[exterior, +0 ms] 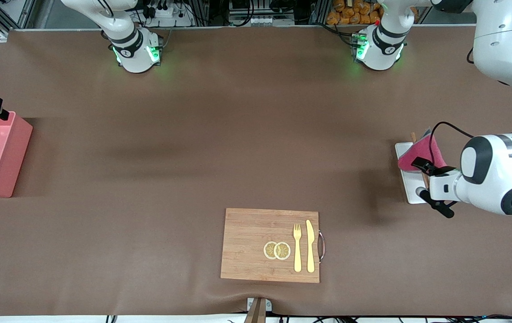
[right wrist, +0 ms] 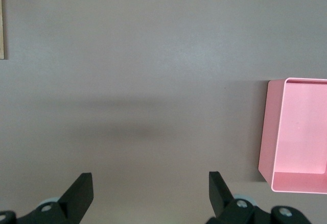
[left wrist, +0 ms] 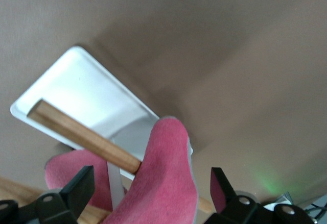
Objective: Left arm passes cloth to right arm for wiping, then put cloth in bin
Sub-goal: 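Close the left gripper on the pink cloth over the chopsticks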
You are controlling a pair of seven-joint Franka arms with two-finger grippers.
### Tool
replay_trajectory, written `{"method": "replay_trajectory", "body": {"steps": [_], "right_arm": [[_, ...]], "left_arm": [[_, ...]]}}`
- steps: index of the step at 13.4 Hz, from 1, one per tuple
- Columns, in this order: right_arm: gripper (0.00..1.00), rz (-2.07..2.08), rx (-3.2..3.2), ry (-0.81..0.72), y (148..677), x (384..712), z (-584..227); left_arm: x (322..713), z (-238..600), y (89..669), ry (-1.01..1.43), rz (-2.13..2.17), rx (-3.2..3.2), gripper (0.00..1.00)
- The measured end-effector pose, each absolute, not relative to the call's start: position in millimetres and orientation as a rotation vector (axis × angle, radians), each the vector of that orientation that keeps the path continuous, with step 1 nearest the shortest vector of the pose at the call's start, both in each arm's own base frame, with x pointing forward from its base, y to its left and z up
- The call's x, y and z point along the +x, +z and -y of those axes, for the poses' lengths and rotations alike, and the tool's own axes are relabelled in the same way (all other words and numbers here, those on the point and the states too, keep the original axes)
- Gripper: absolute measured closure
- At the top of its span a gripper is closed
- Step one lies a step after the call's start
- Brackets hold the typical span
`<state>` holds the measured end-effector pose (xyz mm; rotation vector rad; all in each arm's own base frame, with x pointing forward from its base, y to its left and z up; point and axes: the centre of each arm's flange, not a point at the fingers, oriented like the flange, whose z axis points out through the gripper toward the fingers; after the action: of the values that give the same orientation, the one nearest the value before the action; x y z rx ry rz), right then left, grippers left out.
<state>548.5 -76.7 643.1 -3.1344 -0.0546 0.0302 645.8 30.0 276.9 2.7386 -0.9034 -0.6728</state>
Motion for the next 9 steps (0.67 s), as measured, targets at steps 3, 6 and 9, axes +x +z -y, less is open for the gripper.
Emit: {"method": "replay_trajectory", "body": {"steps": [3,6,9], "right_arm": [[0.0,0.054,-3.134,0.042,639.1,550.6,76.7],[0.0,0.054,-3.134,0.048,637.0,551.8,76.8],[0.0,0.054,-3.134,0.048,637.0,551.8,77.0]], "left_arm": [[636.4,-32.7,263.9,-0.727,0.856,2.73,0.0],[633.6,-29.5,259.7,-0.742,0.848,2.727,0.07],[631.3,-31.9,259.6,-0.762,0.839,2.72,0.4]]}}
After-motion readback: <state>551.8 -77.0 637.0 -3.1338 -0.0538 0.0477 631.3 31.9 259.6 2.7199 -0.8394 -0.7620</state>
